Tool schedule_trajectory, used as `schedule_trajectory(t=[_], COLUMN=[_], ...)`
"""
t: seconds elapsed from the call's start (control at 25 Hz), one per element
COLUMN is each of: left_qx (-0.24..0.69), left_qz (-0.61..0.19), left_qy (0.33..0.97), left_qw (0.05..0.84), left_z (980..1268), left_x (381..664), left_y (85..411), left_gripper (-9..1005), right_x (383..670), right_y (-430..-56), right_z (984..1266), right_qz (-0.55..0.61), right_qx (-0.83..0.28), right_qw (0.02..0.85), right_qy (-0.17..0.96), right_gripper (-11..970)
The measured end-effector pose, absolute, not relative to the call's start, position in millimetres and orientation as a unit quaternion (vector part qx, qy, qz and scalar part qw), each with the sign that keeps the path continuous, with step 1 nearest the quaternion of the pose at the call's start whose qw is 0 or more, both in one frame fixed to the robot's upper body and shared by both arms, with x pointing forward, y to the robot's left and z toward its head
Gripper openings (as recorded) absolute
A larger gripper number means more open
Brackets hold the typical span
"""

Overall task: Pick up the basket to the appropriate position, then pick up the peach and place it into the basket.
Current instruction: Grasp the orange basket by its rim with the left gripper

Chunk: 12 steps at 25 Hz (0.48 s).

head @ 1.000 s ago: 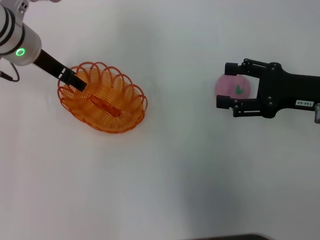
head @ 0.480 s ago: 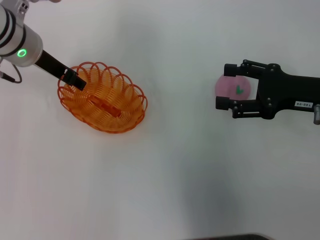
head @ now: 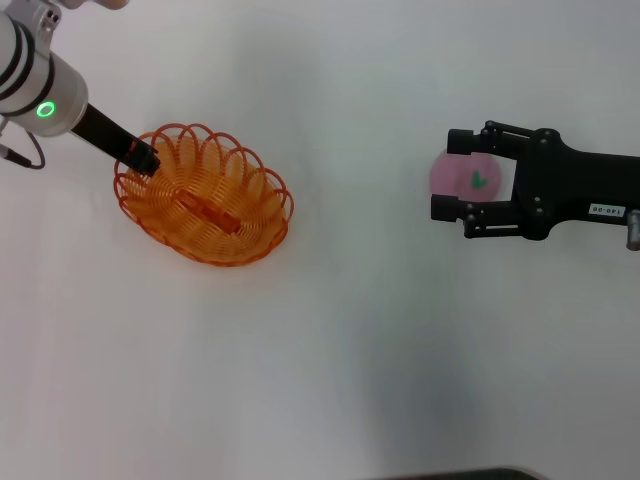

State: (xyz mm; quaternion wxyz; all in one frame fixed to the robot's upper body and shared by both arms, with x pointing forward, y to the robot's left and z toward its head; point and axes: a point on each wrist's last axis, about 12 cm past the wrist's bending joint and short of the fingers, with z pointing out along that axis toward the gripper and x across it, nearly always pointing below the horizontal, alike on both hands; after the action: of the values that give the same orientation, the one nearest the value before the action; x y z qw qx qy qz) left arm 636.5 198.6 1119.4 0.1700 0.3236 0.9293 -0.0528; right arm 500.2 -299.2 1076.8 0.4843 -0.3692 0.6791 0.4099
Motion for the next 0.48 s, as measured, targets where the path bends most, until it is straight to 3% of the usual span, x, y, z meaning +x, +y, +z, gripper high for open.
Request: schedule_trajectory(t=[0.36,0.48], left_qx=[0.323,0.323], left_qz=[-0.053,-0.053], left_qy=[0.93,0.93], left_qw=[0.17,0.169], left_z=[1119.4,1119.5], left_x=[636.5,636.3], left_y=[198.6,198.6], left_gripper=[187,186], right_x=[500.2,500.3], right_y=[-299.1,-299.2], right_z=[1076.6,1076.6], right_qz=[0.409,0.409], right_qx=[-0.37,-0.37], right_qw=[0.484,0.484], right_qy=[0.68,0.68], right_gripper=[944,944])
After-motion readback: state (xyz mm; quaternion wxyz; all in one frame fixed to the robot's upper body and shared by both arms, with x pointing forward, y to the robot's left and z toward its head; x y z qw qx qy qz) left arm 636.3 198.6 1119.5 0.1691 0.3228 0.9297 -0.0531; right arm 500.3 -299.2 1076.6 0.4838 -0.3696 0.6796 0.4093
